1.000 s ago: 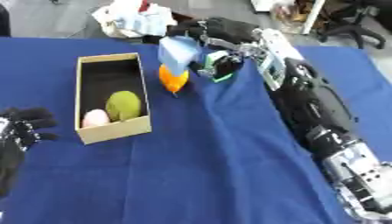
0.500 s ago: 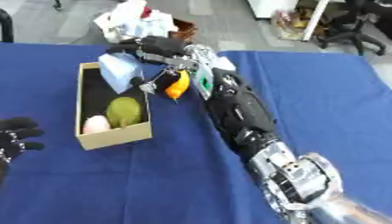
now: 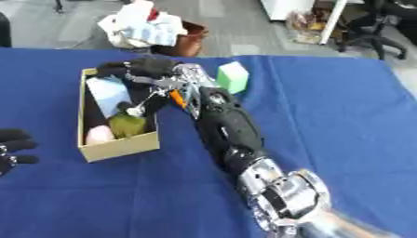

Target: Pick up objects on the table and place them in the box.

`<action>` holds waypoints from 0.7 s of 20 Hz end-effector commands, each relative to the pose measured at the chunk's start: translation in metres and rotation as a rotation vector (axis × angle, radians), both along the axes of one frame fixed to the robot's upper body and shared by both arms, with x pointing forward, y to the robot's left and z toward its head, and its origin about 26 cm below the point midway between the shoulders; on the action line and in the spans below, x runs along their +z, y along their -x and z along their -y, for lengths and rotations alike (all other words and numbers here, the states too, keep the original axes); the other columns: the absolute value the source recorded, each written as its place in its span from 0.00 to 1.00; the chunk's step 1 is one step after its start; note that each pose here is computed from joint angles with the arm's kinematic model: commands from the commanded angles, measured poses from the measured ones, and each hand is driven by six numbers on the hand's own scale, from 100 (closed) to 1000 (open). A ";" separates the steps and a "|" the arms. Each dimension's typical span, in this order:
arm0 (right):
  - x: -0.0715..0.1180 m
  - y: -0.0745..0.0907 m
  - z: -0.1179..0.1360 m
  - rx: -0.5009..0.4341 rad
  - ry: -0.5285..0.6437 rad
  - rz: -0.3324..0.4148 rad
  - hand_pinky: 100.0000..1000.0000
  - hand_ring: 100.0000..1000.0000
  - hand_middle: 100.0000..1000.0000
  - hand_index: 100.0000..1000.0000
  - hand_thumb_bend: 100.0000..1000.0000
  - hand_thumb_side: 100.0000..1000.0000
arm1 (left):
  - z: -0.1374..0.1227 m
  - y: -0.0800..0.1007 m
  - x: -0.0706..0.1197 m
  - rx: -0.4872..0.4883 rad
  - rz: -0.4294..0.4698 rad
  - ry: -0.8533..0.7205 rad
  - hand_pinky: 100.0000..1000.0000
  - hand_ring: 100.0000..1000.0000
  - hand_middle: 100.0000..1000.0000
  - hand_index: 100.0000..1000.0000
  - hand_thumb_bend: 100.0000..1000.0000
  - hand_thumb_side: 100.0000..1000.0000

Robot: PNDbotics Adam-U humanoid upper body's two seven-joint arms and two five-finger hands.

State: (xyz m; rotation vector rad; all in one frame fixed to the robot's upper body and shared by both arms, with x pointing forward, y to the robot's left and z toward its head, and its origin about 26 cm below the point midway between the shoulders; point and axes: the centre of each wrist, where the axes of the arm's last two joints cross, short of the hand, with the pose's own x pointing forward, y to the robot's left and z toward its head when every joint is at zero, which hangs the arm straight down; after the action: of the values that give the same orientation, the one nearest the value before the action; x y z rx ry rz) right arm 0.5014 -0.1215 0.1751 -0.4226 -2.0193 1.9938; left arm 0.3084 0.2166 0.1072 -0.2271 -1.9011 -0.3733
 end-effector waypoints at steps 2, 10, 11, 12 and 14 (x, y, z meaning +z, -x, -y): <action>0.021 -0.001 -0.003 0.026 -0.034 0.066 0.93 1.00 1.00 1.00 0.00 0.40 | 0.003 0.000 0.008 -0.018 0.032 0.004 0.60 0.69 0.64 0.72 0.00 0.90; 0.033 -0.001 -0.001 -0.004 -0.084 0.103 0.93 1.00 1.00 1.00 0.00 0.35 | 0.003 0.000 0.009 -0.018 0.034 0.008 0.60 0.69 0.64 0.72 0.00 0.90; 0.036 -0.002 0.004 -0.014 -0.094 0.111 0.91 0.98 1.00 1.00 0.00 0.33 | 0.002 0.000 0.008 -0.016 0.033 0.008 0.60 0.69 0.64 0.72 0.00 0.90; 0.039 -0.004 0.009 -0.026 -0.102 0.115 0.91 0.98 1.00 1.00 0.00 0.35 | 0.002 0.000 0.008 -0.013 0.031 0.007 0.60 0.69 0.64 0.72 0.00 0.90; 0.045 -0.008 0.026 -0.073 -0.124 0.118 0.91 0.97 1.00 1.00 0.00 0.34 | 0.001 0.000 0.007 -0.009 0.028 0.005 0.60 0.69 0.64 0.72 0.00 0.90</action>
State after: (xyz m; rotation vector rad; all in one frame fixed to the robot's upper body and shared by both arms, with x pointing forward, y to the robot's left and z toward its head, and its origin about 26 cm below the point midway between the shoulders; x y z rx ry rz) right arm 0.5054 -0.1329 0.1977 -0.5156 -2.1218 1.8654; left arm 0.3083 0.2153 0.1071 -0.2362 -1.9016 -0.3783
